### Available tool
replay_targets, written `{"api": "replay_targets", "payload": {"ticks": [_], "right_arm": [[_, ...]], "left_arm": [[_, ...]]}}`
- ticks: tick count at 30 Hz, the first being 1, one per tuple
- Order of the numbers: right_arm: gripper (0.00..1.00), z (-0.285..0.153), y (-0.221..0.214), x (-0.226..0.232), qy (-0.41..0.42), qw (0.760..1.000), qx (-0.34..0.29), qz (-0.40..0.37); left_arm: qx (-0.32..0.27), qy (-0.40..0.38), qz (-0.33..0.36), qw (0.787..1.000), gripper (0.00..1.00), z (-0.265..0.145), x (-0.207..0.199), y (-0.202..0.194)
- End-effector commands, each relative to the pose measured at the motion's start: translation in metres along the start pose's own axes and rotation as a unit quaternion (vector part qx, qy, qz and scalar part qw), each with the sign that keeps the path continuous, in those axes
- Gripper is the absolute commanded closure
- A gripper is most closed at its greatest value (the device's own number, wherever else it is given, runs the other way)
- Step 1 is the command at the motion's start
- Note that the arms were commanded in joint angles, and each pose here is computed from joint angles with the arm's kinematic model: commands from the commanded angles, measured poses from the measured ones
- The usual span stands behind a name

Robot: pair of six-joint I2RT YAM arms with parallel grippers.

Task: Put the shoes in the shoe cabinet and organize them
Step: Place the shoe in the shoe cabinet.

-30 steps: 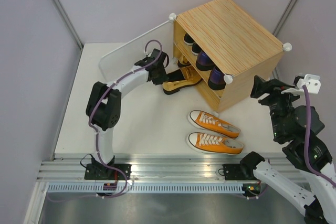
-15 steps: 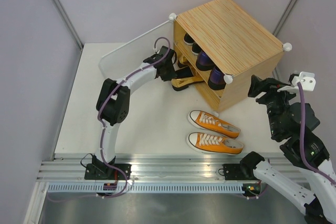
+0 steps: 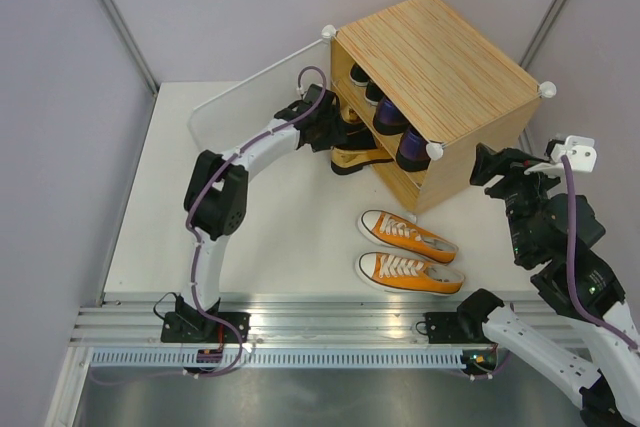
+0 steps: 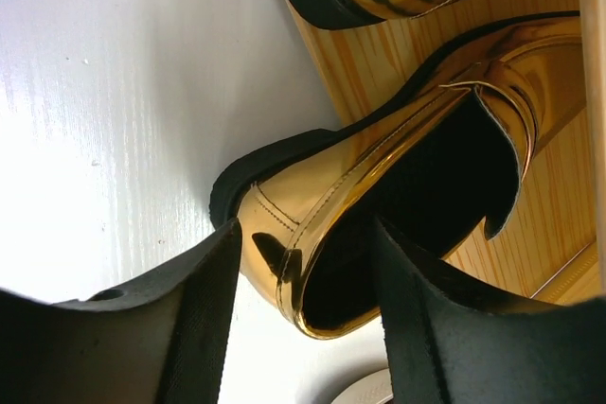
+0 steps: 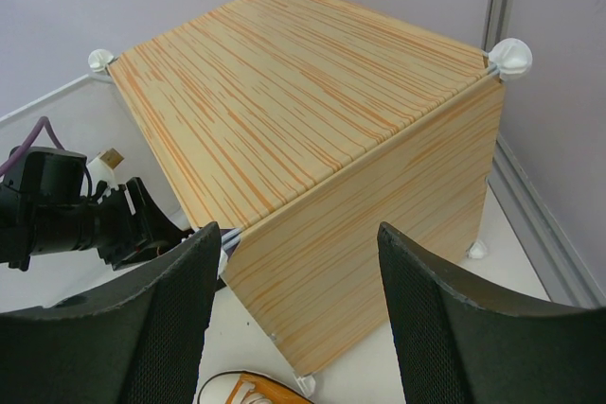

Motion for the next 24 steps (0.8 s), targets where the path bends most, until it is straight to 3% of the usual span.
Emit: {"api": "replay_targets", "payload": {"ticks": [1,4,8,13,16,20,24], "right_arm": [[0.28,0.003,-0.001,0.000,-0.007,1.000,-0.004,-0.005],[0.28,0.002,-0.001,0.000,-0.004,1.000,-0.003,-0.005],[0.28,0.002,-0.002,-0.001,-0.004,1.000,-0.002,-0.008],[0.28,-0.001,0.000,-0.004,-0.008,1.000,-0.009,-0.011],[0.27,-0.003,0.001,-0.007,-0.013,1.000,-0.014,-0.013],[0.27,-0.003,-0.001,-0.009,-0.018,1.000,-0.015,-0.018],[0.27,-0.002,-0.001,-0.010,-0.023,0.999,-0.017,-0.020]], "left_arm": [[-0.049,-0.025,0.012,0.998,0.38,-0.030,-0.013,0.021],[-0.069,-0.022,0.056,0.996,0.26,-0.043,-0.008,0.025],[-0.105,-0.028,0.132,0.985,0.01,-0.061,0.004,0.023],[-0.121,-0.069,0.217,0.966,0.01,-0.076,0.009,0.030],[-0.119,-0.117,0.289,0.943,0.01,-0.075,0.009,0.028],[-0.119,-0.177,0.410,0.887,0.02,-0.069,0.013,0.016],[-0.120,-0.175,0.481,0.851,0.00,-0.062,0.022,0.012]]}}
Point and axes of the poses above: each gripper's point midway between its finger pads, its own z axis out along the fingers, its own x axis along the line the jaws close on, y = z × x, the point moved 9 cm from there along -z, back along the fingers, and after that the axes turned 11 degrees about z, right-handed, at the moved point
